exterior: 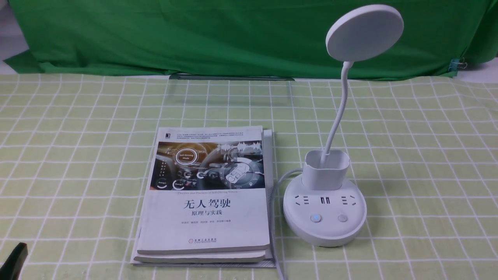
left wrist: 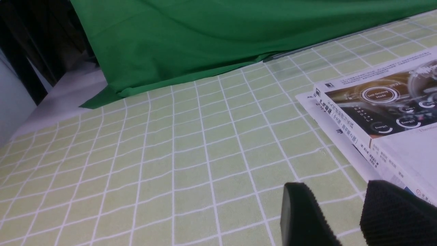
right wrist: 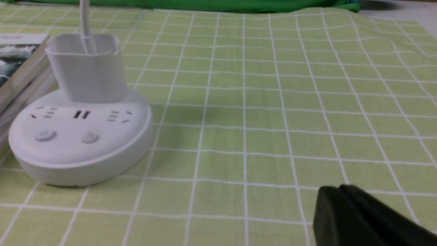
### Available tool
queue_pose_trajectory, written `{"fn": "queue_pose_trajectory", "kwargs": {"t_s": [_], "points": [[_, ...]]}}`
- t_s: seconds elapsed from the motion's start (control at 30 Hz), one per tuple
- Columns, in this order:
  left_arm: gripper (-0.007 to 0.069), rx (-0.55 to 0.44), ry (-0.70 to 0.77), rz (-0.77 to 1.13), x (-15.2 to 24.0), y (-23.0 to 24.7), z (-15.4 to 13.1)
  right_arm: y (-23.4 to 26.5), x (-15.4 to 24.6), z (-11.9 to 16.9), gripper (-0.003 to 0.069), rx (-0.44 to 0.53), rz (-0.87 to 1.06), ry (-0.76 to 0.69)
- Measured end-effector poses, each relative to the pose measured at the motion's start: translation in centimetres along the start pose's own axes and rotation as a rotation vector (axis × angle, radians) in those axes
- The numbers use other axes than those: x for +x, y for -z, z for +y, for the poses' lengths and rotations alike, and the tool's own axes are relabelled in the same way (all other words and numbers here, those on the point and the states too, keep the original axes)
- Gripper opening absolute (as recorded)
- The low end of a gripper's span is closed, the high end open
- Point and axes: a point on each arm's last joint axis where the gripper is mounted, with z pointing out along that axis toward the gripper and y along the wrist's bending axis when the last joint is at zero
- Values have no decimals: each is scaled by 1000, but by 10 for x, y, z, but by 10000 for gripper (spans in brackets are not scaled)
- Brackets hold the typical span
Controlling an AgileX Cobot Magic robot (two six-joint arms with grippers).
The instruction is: Turn off the desk lamp on the green coffee tablecloth by hand.
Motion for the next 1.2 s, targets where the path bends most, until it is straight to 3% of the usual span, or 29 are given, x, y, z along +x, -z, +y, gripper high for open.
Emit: {"fn": "queue_pose_trajectory", "kwargs": {"t_s": [1.2], "points": [[243, 1, 0, 2, 0, 0, 0, 0, 0, 0, 91, 2, -3, -1]]}}
